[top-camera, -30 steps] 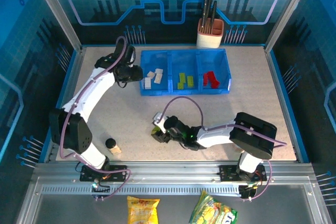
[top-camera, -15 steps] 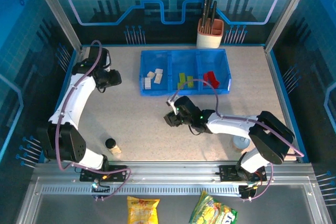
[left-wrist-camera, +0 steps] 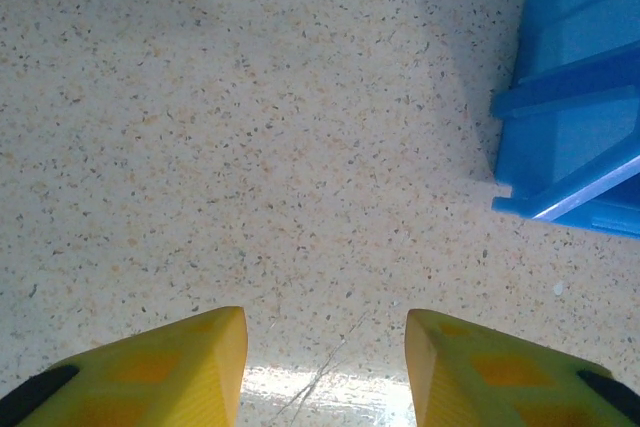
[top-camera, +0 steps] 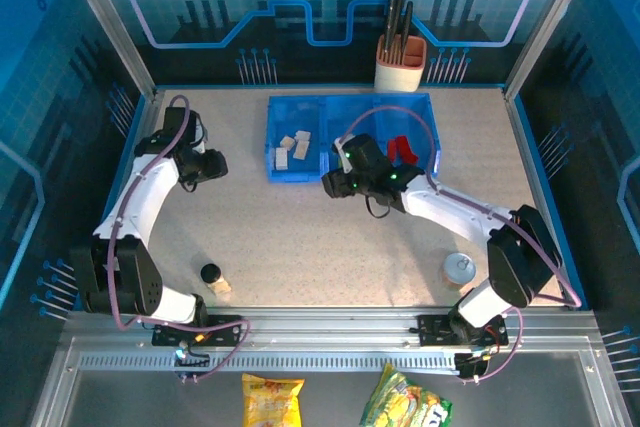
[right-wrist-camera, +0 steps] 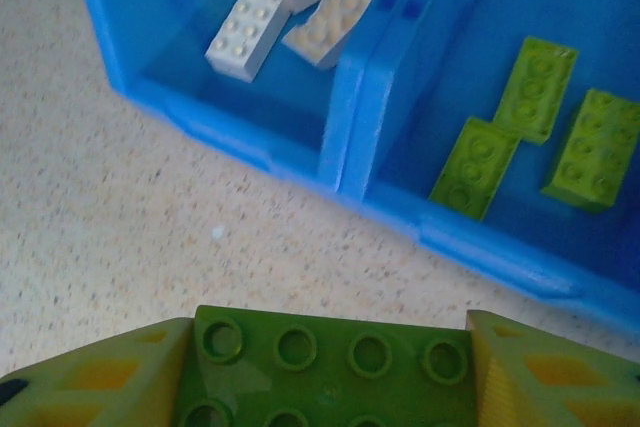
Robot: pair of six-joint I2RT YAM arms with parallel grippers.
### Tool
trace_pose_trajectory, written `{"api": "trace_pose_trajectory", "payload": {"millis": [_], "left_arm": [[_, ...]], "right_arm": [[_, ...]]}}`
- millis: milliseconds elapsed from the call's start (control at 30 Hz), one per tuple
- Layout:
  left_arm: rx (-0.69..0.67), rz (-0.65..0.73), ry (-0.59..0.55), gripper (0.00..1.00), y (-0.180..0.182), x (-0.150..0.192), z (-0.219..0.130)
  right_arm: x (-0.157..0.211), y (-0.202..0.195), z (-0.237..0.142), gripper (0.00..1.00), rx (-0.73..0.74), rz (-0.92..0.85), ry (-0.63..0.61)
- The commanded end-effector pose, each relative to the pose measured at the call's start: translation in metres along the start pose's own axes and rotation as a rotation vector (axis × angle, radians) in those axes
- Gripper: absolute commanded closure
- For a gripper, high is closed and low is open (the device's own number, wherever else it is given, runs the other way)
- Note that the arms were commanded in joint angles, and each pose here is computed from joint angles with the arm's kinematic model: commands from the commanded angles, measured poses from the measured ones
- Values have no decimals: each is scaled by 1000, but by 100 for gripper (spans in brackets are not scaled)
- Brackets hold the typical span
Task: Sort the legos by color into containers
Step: Place the lego in the container.
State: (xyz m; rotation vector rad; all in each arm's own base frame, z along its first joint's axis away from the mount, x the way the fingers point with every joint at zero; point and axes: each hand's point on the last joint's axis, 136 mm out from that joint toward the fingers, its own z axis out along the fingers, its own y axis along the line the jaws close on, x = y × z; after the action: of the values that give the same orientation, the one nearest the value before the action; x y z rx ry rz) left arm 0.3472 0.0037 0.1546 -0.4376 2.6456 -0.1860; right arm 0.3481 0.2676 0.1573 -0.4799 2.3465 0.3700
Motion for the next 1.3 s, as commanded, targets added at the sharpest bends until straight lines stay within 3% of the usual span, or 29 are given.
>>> {"api": "trace_pose_trajectory", "payload": {"millis": [0, 633, 1267], "left_arm": [[23, 16, -36, 53, 0, -4, -3], [47, 15, -39, 54, 0, -2, 1], [52, 13, -37, 54, -1, -1, 3]], "right_arm": [[-3, -18, 7, 45, 36, 50, 55], [-75, -106, 86, 48, 211, 161, -49], [-119, -137, 145, 49, 299, 191, -270]]}}
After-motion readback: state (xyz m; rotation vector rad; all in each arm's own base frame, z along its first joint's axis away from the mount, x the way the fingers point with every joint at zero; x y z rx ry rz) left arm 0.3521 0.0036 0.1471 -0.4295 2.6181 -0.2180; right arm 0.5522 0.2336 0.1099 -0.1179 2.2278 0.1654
